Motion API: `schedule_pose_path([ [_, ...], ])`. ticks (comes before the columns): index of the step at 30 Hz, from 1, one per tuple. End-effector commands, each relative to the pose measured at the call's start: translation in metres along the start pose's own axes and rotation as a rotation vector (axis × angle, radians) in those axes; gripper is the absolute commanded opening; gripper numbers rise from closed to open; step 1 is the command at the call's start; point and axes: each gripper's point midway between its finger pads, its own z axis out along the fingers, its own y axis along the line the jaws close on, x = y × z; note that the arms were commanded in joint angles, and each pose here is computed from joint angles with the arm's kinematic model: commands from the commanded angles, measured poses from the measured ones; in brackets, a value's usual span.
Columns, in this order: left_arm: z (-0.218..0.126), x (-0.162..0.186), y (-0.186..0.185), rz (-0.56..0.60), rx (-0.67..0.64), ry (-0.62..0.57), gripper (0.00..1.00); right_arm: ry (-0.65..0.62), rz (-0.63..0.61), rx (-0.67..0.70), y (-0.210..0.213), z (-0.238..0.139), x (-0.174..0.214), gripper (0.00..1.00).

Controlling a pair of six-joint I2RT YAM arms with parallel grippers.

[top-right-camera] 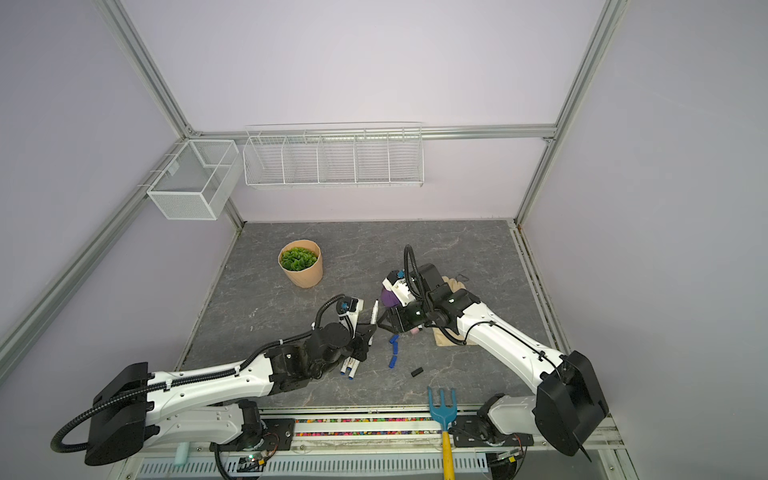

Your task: Insert the pens into the pen caps

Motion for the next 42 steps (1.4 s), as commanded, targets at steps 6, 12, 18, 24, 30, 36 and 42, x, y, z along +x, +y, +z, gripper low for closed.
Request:
schedule_pose_path([
  [6,-0.002,-0.006,-0.006,-0.031,0.048,-0.04,0.0,-0.07,-0.052,-0.088,0.024,-0.005,-0.032,0.47],
  [12,-0.003,-0.01,-0.011,-0.034,0.079,-0.054,0.0,-0.037,-0.023,-0.106,0.019,0.011,-0.036,0.41],
  [18,-0.004,-0.01,-0.007,-0.034,0.064,-0.065,0.0,-0.036,-0.025,-0.117,0.021,0.011,-0.035,0.17],
  [24,0.001,0.005,-0.001,-0.031,0.049,-0.026,0.29,-0.043,-0.029,-0.132,0.025,0.005,-0.034,0.12],
  [30,0.0,0.012,-0.003,-0.031,0.073,-0.014,0.4,-0.046,-0.017,-0.151,0.026,0.003,-0.035,0.11],
  [36,0.004,0.008,-0.012,-0.009,0.105,-0.014,0.38,-0.036,-0.017,-0.162,0.027,0.004,-0.033,0.11],
  [42,0.008,-0.003,-0.02,0.02,0.113,-0.031,0.32,-0.023,-0.016,-0.161,0.026,0.005,-0.03,0.11],
])
